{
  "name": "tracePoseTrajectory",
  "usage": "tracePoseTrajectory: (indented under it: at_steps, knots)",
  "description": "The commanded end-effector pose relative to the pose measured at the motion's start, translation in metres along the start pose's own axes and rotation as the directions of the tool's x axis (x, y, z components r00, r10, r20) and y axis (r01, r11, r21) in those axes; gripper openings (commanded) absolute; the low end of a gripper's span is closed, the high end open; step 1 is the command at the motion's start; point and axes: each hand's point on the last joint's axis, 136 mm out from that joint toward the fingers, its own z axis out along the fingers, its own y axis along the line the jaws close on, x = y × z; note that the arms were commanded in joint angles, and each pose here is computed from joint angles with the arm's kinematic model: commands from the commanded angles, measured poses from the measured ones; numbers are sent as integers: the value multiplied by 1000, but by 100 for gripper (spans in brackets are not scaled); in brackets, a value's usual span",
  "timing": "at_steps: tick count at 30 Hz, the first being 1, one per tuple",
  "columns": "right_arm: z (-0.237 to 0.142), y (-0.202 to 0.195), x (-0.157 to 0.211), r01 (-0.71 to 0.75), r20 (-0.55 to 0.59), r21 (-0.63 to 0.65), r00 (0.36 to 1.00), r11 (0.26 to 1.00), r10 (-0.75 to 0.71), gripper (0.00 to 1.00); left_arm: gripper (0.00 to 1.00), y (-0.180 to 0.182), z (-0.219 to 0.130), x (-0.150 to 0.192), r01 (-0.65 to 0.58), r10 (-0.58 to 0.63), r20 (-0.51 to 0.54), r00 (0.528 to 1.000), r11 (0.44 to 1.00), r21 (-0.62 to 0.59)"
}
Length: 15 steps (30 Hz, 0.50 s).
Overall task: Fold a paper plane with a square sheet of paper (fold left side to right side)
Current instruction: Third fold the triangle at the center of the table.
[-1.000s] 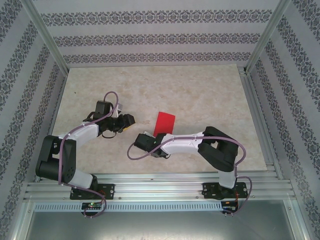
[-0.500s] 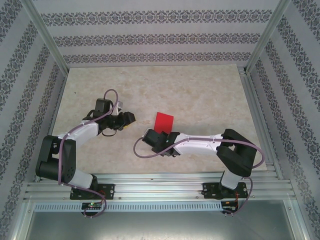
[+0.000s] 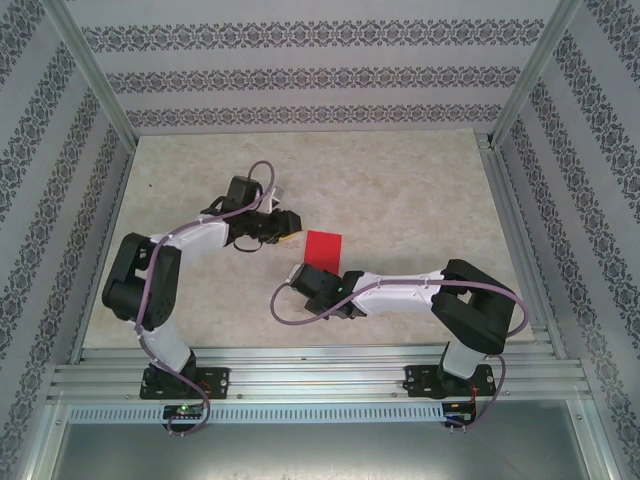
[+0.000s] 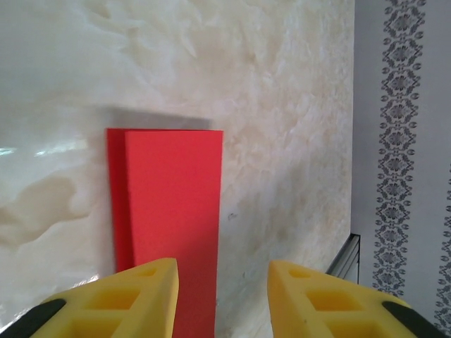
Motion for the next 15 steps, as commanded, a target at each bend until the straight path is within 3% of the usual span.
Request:
tracePoseTrajectory:
  at_steps: [1, 7, 15]
  knots:
    - [-7, -7, -6, -12, 50, 20, 999, 1000, 11, 0, 38, -18, 26, 0, -52, 53, -56, 997, 998, 28]
    - [-5, -9, -3, -29, 45, 17, 999, 999, 28, 0, 36, -14, 70, 9, -67, 67, -149, 987, 998, 6]
    - [-1, -11, -3, -55, 32, 9, 998, 998, 55, 3, 34, 12, 89, 17, -40, 33, -179, 983, 999, -36]
